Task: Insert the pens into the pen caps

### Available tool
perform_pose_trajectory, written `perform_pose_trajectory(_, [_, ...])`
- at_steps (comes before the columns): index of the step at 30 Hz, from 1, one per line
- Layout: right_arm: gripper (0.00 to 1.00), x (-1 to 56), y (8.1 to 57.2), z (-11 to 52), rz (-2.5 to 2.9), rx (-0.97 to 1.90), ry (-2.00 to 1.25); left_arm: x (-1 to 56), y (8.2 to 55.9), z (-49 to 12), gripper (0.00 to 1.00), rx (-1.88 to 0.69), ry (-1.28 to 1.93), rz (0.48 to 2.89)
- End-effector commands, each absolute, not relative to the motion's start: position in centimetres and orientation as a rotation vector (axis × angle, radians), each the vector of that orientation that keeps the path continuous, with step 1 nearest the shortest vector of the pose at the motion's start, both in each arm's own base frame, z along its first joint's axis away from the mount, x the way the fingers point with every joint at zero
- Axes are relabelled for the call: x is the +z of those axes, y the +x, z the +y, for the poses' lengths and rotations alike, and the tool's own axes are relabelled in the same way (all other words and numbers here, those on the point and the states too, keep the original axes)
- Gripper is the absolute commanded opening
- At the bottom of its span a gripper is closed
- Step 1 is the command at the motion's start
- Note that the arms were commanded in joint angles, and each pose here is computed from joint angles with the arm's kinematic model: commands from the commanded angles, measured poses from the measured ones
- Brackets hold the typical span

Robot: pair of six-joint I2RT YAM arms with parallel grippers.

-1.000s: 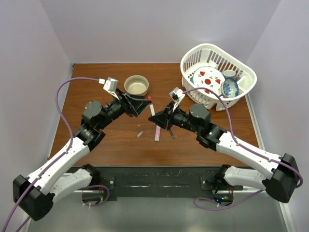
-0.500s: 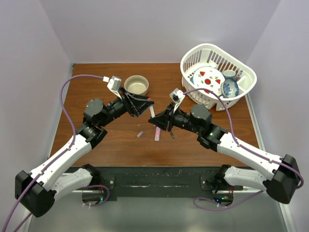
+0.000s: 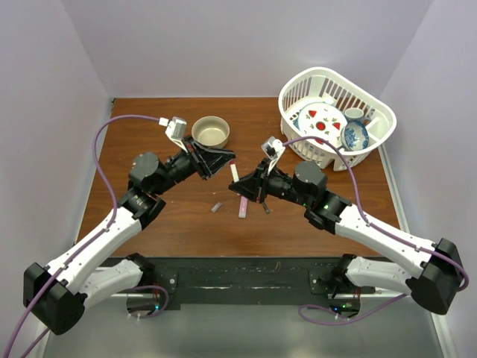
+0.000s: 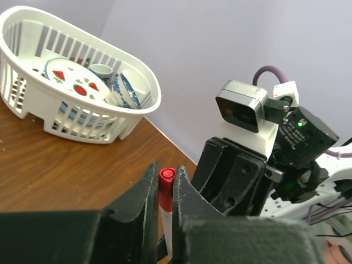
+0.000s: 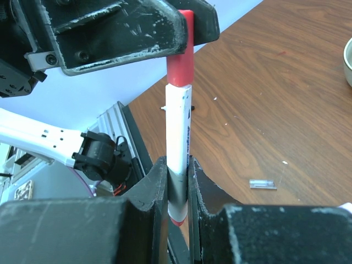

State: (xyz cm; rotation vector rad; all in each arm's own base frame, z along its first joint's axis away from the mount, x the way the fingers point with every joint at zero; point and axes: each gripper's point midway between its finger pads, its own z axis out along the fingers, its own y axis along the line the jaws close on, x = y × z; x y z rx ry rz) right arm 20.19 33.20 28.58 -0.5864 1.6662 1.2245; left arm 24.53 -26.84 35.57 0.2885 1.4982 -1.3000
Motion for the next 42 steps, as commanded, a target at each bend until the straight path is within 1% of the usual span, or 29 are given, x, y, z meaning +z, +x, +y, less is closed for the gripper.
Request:
perform_pose_trajectory(1, [0.00, 30.6, 20.4, 33.1, 1.598, 1.243, -0.560, 37.7, 23.4, -27.3, 0.00, -1.373, 0.331, 1.429])
perform_pose_trajectory(3, [0.00, 31.8, 21.1, 33.5, 1.581, 1.227, -0.550, 37.2, 22.5, -28.0, 0.00, -1.456, 0.356, 1.436])
perform_pose_trajectory(8, [0.00, 35.2, 23.5, 33.0, 1.519, 1.109, -0.491, 33.1, 21.8, -28.3, 0.00, -1.565, 0.280, 1.538])
perform_pose_trajectory(10, [0.00, 35.2, 24.3, 32.9, 1.527, 1.055, -0.493, 32.1, 22.0, -28.4, 0.00, -1.554, 0.268, 1.593])
perform_pose_trajectory(11, [0.00, 36.3, 25.0, 32.7, 1.519, 1.023, -0.476, 31.1, 22.2, -28.5, 0.00, -1.524, 0.273, 1.648])
perform_pose_trajectory(13, [0.00, 35.8, 25.7, 32.8, 1.553, 0.969, -0.496, 31.4, 22.4, -28.4, 0.00, -1.477, 0.301, 1.657])
perform_pose_trajectory(17, [0.00, 37.6, 26.6, 32.9, 1.522, 0.923, -0.496, 30.9, 22.4, -27.7, 0.00, -1.394, 0.329, 1.691])
perform_pose_trajectory(20, [0.00, 38.7, 27.1, 32.8, 1.503, 0.896, -0.486, 30.3, 21.8, -27.9, 0.00, -1.417, 0.355, 1.717])
perform_pose_trajectory(21, [0.00, 39.1, 27.2, 32.7, 1.491, 0.892, -0.488, 30.9, 21.6, -27.9, 0.00, -1.425, 0.365, 1.718])
perform_pose_trajectory(23, [0.00, 40.5, 27.0, 32.6, 1.467, 0.898, -0.482, 31.0, 21.6, -27.5, 0.00, -1.406, 0.320, 1.767])
perform_pose_trajectory(25, [0.00, 42.4, 26.6, 32.5, 1.426, 0.919, -0.484, 32.0, 21.4, -27.5, 0.00, -1.423, 0.310, 1.766])
perform_pose_trajectory(28, [0.00, 43.4, 27.0, 32.5, 1.414, 0.897, -0.483, 31.6, 20.9, -27.5, 0.00, -1.450, 0.273, 1.829])
perform_pose_trajectory(33, [0.00, 43.5, 27.9, 33.3, 1.433, 0.867, -0.510, 29.3, 21.2, -27.3, 0.00, -1.407, 0.163, 1.946])
perform_pose_trajectory(35, [0.00, 43.6, 28.3, 33.5, 1.435, 0.858, -0.509, 29.2, 21.3, -27.2, 0.00, -1.383, 0.148, 1.955])
perform_pose_trajectory(37, [0.00, 43.7, 28.7, 33.7, 1.443, 0.836, -0.518, 27.6, 21.1, -26.7, 0.00, -1.326, 0.133, 2.045])
perform_pose_trajectory(39, [0.00, 44.0, 29.1, 33.8, 1.430, 0.816, -0.522, 27.0, 21.3, -26.3, 0.00, -1.285, 0.106, 2.074])
perform_pose_trajectory(42, [0.00, 44.0, 29.9, 34.2, 1.433, 0.790, -0.527, 27.2, 20.7, -27.0, 0.00, -1.307, 0.118, 2.064])
